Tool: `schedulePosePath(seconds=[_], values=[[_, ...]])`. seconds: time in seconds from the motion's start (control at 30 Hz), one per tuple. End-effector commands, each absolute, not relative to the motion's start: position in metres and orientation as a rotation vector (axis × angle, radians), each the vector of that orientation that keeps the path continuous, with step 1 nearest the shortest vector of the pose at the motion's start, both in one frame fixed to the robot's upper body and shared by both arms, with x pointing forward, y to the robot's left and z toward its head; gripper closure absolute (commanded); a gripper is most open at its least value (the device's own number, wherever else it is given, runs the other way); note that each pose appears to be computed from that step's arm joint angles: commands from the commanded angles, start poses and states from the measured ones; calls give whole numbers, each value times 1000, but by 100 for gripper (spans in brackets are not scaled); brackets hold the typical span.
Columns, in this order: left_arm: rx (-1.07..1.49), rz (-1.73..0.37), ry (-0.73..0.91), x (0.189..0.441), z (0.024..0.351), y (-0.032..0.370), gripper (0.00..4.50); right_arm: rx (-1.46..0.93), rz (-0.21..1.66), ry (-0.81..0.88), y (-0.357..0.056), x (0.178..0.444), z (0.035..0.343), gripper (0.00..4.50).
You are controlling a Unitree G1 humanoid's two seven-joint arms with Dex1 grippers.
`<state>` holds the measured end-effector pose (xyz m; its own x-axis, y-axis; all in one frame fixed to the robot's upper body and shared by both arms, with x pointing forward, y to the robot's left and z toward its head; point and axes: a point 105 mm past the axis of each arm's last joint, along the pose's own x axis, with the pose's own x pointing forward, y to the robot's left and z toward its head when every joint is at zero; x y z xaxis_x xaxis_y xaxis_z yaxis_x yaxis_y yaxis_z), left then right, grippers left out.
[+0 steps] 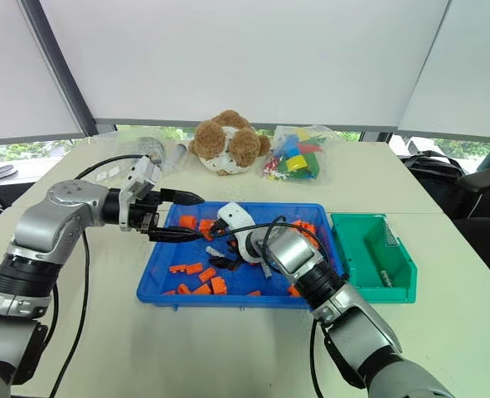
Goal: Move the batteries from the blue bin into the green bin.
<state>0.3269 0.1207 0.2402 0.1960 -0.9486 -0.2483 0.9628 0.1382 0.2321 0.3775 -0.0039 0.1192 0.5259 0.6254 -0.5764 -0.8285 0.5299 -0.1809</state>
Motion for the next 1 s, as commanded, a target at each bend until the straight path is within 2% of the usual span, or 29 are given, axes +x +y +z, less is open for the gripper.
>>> schedulePosePath(seconds=[0.03, 0.1, 0.2, 0.37, 0.4, 0.43, 0.5, 0.57, 0.63, 0.77, 0.8, 0.9, 1.0], values=[[411, -1384, 6, 324, 248, 117, 0, -497, 932, 432, 8, 380, 129, 4], [412, -1383, 3, 324, 248, 115, 0, -504, 935, 442, 9, 381, 124, 4], [412, -1383, -1, 324, 248, 113, 0, -501, 951, 455, 12, 380, 120, 91], [410, -1381, 1, 323, 247, 113, 0, -502, 962, 462, 11, 378, 121, 340], [408, -1380, 0, 323, 246, 112, 0, -501, 962, 462, 10, 378, 123, 409], [404, -1380, -2, 323, 246, 112, 0, -497, 960, 455, 7, 378, 127, 449], [397, -1379, -6, 323, 246, 111, 0, -471, 949, 432, 2, 378, 140, 446], [392, -1375, -11, 324, 246, 111, 0, -413, 894, 382, -16, 380, 166, 446], [385, -1376, -15, 324, 245, 110, 0, -372, 807, 322, -49, 378, 197, 446], [379, -1380, -15, 323, 242, 109, 0, -336, 647, 271, -105, 368, 232, 446], [374, -1384, -16, 323, 241, 109, 0, -347, 547, 271, -137, 364, 241, 446], [366, -1396, -16, 323, 239, 107, 0, -389, 357, 296, -196, 350, 252, 446], [363, -1413, -16, 323, 237, 103, 0, -417, 235, 370, -240, 333, 245, 446]])
